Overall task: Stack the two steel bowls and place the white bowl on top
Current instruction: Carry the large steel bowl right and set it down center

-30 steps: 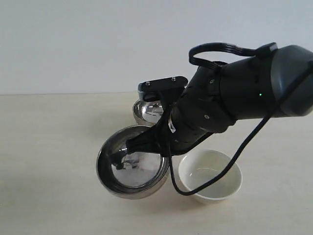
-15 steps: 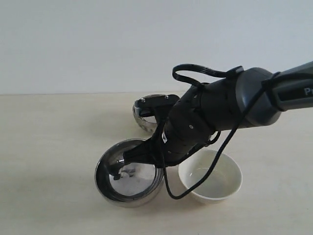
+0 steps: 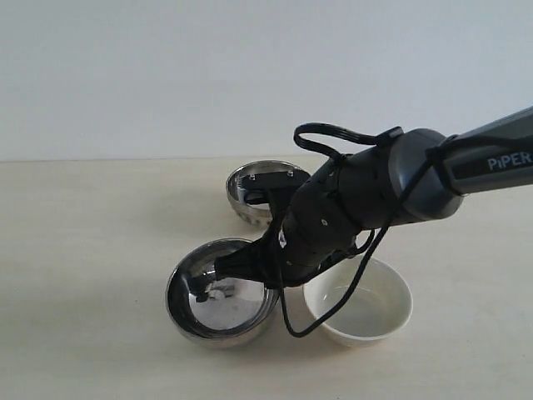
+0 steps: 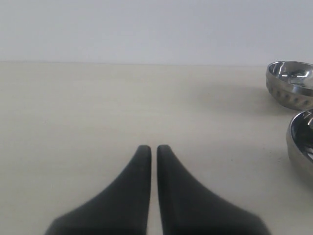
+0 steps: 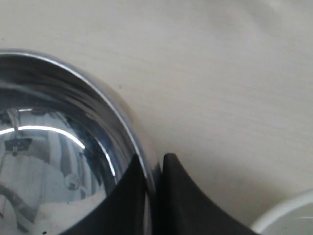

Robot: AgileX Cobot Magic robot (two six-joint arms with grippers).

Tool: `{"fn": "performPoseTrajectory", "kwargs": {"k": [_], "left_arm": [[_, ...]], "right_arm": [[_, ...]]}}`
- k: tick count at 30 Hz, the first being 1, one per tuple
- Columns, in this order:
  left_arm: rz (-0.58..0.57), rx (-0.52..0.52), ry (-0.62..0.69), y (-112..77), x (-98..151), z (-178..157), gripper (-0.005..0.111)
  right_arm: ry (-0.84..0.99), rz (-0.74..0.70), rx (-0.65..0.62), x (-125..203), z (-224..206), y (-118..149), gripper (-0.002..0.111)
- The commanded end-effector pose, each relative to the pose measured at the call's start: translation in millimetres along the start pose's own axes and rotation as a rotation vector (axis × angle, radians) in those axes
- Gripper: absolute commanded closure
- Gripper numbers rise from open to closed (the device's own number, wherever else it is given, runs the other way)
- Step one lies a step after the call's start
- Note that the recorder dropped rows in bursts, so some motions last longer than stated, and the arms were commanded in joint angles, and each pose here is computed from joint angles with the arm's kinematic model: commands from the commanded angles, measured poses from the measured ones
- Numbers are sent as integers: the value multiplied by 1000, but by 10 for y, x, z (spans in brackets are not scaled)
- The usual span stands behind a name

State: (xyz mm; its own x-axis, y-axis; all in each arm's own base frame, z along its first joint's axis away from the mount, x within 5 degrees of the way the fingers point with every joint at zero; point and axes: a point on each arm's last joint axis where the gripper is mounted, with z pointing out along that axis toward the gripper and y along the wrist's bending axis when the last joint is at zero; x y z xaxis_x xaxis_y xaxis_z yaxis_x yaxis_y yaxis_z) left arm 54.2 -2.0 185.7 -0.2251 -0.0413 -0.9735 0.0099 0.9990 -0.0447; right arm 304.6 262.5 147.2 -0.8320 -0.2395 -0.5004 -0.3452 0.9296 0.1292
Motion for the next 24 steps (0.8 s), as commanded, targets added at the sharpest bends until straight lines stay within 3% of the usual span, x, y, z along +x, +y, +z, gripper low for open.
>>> {"fn": "performPoseTrajectory", "kwargs": {"k": [1,10,24], "left_arm": [[-4,5,-7,-2,2,1,103],[-4,5,-7,-2,2,1,103],[-4,5,-7,-2,2,1,103]], "right_arm": [[6,-22,12,1,22,-15,108],[65,-79,100,-26,-22,-75,108],[90,-73,125,-36,-44,-87,108]]}}
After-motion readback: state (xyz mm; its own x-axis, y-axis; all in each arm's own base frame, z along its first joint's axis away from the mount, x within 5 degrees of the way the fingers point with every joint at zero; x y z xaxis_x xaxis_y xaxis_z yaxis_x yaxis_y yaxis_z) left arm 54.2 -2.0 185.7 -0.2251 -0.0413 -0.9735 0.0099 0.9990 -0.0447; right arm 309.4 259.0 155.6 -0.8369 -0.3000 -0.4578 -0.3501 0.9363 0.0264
